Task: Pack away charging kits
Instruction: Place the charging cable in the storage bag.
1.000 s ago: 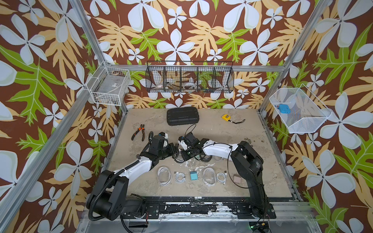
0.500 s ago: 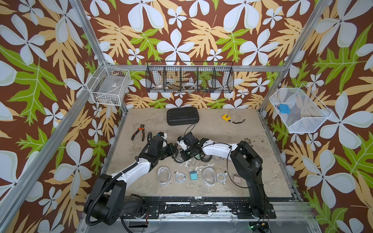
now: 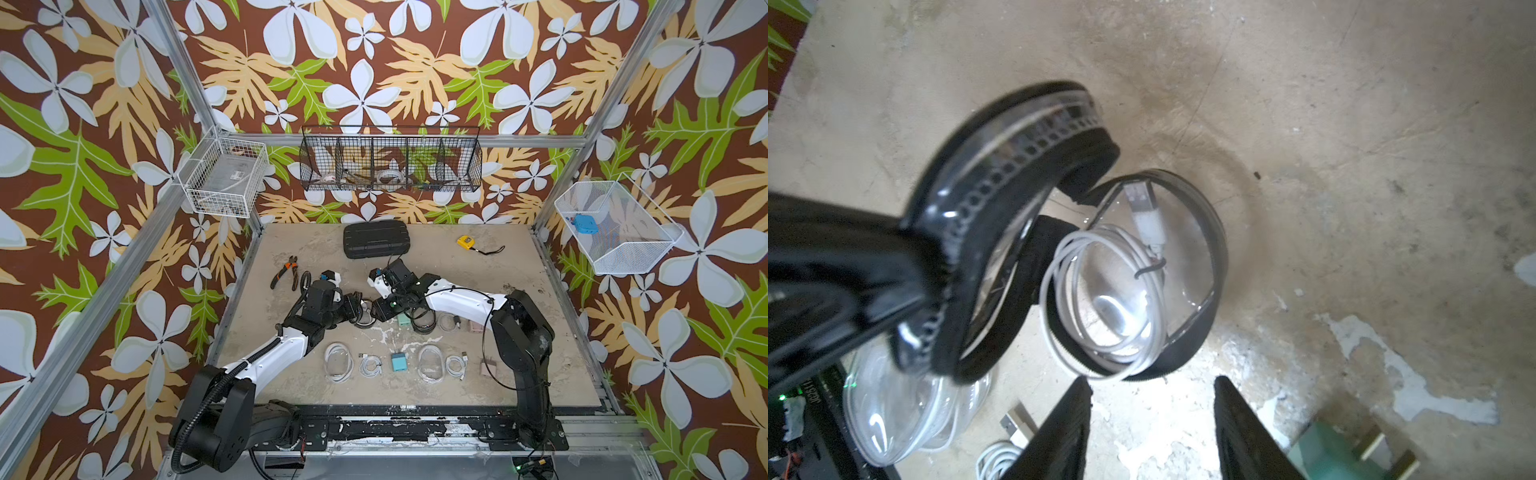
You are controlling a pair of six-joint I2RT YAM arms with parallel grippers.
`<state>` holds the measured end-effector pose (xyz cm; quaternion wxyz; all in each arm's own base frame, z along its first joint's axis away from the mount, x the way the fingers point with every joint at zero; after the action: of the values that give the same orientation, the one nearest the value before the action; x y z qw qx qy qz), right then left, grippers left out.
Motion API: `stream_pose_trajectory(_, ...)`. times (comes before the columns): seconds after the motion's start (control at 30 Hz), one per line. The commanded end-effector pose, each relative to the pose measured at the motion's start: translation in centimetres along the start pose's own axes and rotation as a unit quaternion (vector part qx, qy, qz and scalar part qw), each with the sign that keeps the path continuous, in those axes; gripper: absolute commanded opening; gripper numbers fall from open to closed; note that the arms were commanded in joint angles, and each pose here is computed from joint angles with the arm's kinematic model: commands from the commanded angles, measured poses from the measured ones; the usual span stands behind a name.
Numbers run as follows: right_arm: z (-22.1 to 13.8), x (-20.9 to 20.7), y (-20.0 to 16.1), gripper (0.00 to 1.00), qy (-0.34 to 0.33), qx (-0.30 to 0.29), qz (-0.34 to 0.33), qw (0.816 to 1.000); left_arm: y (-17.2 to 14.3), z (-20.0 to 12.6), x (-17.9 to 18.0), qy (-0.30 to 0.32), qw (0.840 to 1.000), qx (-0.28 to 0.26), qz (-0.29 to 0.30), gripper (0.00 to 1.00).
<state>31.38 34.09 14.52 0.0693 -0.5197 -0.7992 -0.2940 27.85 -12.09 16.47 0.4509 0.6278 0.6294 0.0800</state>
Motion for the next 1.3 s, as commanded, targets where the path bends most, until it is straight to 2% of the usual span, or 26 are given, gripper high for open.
stream_pose_trajectory(0.0, -0.8, 0.5, 0.3, 0.44, 0.013, -0.003, -0.001, 1.000, -0.1, 0.0, 0.2, 0.009, 1.000, -0.001, 0.007, 0.00)
stream_pose_trajectory(0.13, -0.6, 1.1, 0.2, 0.31, 0.033, 0.005, -0.011, 0.999, -0.2, 0.2, 0.1, 0.004, 1.000, 0.006, 0.006, 0.00)
stream_pose_trajectory(0.2, -0.5, 1.1, 0.0, 0.21, 0.042, 0.008, -0.012, 0.999, 0.0, 0.3, 0.0, 0.001, 1.000, 0.009, 0.007, 0.00)
stream_pose_trajectory(0.27, -0.1, 1.4, -0.4, 0.19, 0.057, 0.016, -0.015, 0.998, 0.0, 0.4, -0.2, -0.004, 1.000, 0.014, 0.006, 0.00)
stream_pose_trajectory(0.47, 2.0, 2.6, -1.0, 0.18, 0.087, 0.035, -0.023, 0.995, 0.0, 0.7, -0.3, -0.012, 1.000, 0.024, 0.005, 0.00)
stream_pose_trajectory(0.73, 4.9, 0.6, -1.1, 0.16, 0.051, 0.038, -0.008, 0.998, 0.0, 0.8, -0.3, -0.014, 0.999, 0.031, 0.003, 0.00)
stream_pose_trajectory(0.97, 5.5, -1.1, -0.2, 0.16, 0.032, 0.014, 0.004, 0.999, -0.1, 0.7, -0.4, -0.017, 0.999, 0.035, 0.005, 0.00)
stream_pose_trajectory(1.27, 5.9, -0.2, 1.0, 0.16, 0.053, 0.005, 0.009, 0.999, -0.7, 0.8, -0.4, -0.028, 0.998, 0.047, 0.006, 0.00)
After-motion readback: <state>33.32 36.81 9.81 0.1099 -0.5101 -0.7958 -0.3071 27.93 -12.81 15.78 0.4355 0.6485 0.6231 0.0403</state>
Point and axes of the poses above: each gripper's point midway between its finger pads, its own z axis out along the fingers, its own x axis along the line the jaws close on, y = z × x, the point moved 8 cm from there along -z, back along the fingers, and after that the axes turned 13 degrees about z, right-handed, at the moved point
